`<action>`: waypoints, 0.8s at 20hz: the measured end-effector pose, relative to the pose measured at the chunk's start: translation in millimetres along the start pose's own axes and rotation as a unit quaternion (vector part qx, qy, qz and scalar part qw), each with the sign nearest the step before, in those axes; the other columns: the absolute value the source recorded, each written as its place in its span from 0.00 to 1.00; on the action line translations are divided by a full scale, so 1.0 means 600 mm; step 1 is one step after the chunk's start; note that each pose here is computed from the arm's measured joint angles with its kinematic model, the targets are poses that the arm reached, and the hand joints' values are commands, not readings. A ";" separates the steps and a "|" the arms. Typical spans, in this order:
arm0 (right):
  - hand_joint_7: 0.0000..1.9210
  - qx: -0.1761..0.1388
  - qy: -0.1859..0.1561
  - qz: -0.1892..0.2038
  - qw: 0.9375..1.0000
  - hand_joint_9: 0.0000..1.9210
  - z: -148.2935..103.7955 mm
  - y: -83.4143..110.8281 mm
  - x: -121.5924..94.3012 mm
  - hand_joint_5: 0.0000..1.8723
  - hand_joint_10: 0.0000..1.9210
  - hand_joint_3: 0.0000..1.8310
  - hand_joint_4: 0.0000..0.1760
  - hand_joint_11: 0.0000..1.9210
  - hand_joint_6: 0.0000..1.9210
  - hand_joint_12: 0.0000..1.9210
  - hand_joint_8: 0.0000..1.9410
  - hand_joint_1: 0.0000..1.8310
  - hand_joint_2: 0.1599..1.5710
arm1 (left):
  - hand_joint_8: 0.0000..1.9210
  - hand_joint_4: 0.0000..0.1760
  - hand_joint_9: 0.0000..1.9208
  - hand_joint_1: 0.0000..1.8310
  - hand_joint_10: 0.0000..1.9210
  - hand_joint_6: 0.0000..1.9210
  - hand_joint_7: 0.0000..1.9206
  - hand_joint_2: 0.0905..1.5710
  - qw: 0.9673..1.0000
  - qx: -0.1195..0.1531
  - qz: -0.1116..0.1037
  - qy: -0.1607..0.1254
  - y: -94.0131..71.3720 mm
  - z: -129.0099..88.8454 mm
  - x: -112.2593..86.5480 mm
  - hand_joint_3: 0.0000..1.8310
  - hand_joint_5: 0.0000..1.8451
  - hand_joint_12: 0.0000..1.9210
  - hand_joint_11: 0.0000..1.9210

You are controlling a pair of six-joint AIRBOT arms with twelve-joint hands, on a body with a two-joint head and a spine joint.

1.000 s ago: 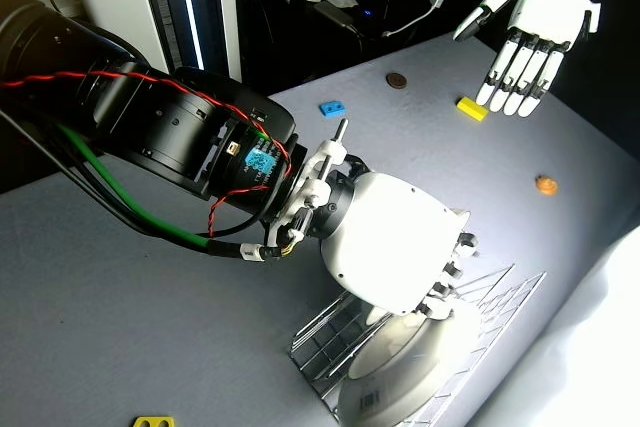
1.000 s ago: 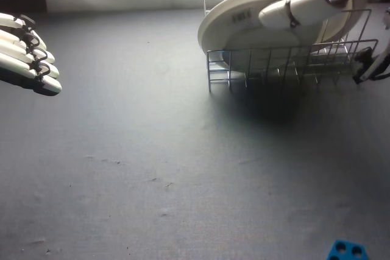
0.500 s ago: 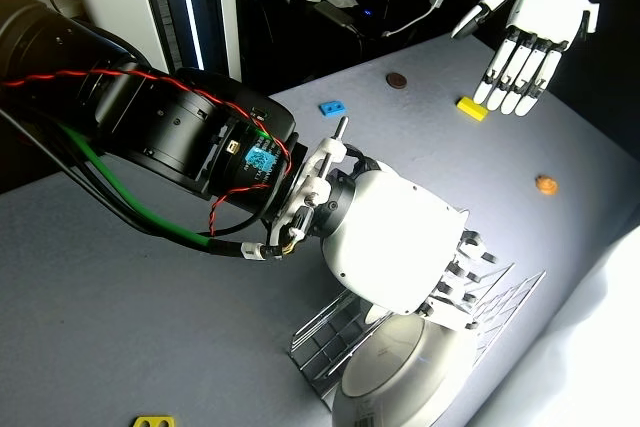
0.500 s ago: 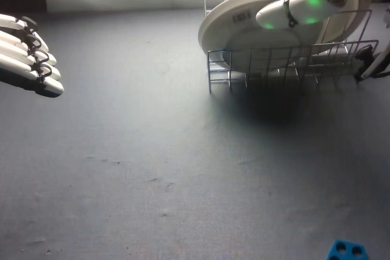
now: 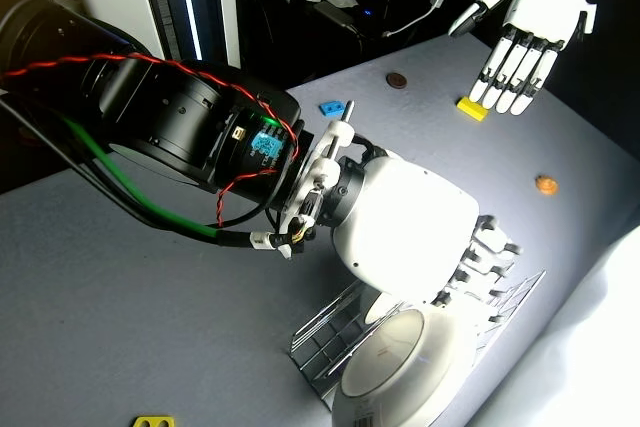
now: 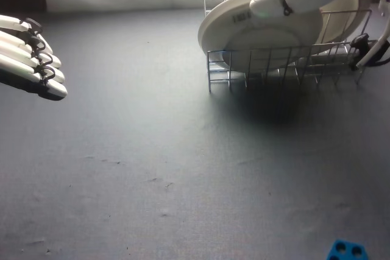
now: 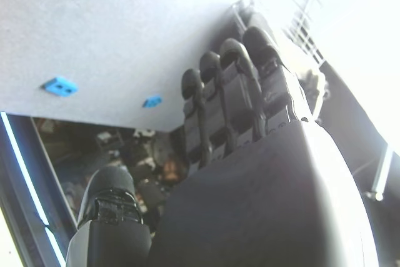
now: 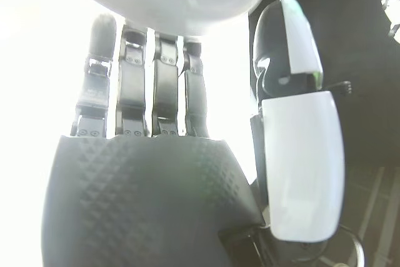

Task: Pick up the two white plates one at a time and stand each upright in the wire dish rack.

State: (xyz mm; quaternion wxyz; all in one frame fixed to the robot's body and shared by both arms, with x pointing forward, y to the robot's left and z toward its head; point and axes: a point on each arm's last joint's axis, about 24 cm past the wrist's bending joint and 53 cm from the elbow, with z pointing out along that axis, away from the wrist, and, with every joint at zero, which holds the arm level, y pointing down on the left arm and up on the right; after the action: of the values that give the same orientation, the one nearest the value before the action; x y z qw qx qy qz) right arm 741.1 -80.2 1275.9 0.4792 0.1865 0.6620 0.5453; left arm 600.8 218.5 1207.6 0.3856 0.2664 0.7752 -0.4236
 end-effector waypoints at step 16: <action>0.17 -0.083 -0.007 -0.204 0.975 0.09 -0.105 0.126 -0.024 0.13 0.19 0.00 0.00 0.00 0.01 0.36 0.01 0.53 0.62 | 0.00 0.00 0.17 0.00 0.00 0.00 0.19 0.71 0.998 0.059 0.019 0.022 -0.082 0.032 0.020 0.00 0.21 0.36 0.00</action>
State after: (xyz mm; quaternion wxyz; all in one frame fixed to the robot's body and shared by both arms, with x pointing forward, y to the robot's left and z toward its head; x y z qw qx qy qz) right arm 674.2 -100.2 1346.7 0.5990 0.0111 0.6347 0.4880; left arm 564.8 178.5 1213.5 0.3604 0.3129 0.7516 -0.4553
